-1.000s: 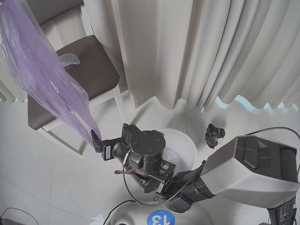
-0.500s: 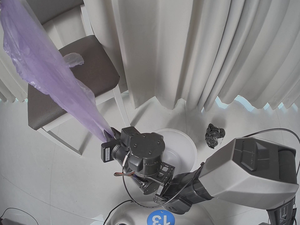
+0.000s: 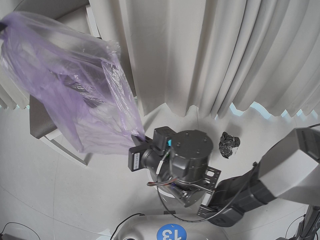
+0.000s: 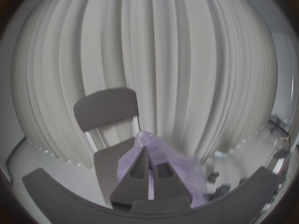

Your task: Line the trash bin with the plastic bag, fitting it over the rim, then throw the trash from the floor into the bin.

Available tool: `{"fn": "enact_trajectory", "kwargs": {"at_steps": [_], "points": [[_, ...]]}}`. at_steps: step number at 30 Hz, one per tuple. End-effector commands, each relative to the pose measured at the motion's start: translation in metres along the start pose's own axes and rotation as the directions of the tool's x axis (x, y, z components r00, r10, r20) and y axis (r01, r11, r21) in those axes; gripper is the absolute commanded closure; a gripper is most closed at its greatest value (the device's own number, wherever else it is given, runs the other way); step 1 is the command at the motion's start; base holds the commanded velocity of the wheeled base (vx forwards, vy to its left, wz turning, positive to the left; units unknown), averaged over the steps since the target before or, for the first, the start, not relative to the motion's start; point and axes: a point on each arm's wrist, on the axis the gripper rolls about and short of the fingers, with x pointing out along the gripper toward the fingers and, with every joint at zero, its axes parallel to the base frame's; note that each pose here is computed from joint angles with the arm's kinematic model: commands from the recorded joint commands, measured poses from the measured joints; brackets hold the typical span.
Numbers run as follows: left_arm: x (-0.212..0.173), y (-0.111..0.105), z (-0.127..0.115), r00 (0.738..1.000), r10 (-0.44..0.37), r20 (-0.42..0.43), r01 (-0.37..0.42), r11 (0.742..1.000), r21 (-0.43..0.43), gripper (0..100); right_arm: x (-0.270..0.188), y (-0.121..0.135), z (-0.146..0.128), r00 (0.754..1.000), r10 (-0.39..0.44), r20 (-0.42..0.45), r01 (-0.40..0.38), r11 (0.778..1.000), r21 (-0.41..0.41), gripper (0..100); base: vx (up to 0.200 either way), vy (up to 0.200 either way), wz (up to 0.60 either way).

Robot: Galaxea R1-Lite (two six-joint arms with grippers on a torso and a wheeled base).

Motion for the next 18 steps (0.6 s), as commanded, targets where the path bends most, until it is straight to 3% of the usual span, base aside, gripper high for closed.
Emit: {"fn": "enact_trajectory", "kwargs": {"at_steps": [1, 5, 14, 18], "points": [[-0.005, 0.002, -0.027, 0.973, 0.0, -0.231, 0.003, 1.0, 0.014, 100, -0.066, -0.04, 0.051, 0.997, -0.072, -0.011, 0.072, 0.997, -0.015, 100, 0.0, 0.0, 0.0], [-0.007, 0.0, -0.035, 0.949, -0.137, -0.284, 0.123, 0.99, -0.067, 100, -0.102, -0.068, 0.075, 0.991, -0.134, -0.026, 0.133, 0.991, -0.026, 100, 0.0, 0.0, 0.0], [-0.005, -0.007, -0.065, 0.895, -0.259, -0.362, 0.239, 0.966, -0.102, 100, -0.166, -0.088, 0.103, 0.986, -0.112, -0.121, 0.107, 0.993, -0.044, 100, 0.0, 0.0, 0.0], [-0.001, -0.01, -0.071, 0.886, -0.304, -0.35, 0.28, 0.953, -0.118, 100, -0.182, -0.089, 0.111, 0.986, -0.11, -0.121, 0.106, 0.993, -0.043, 100, 0.0, 0.0, 0.0]]}}
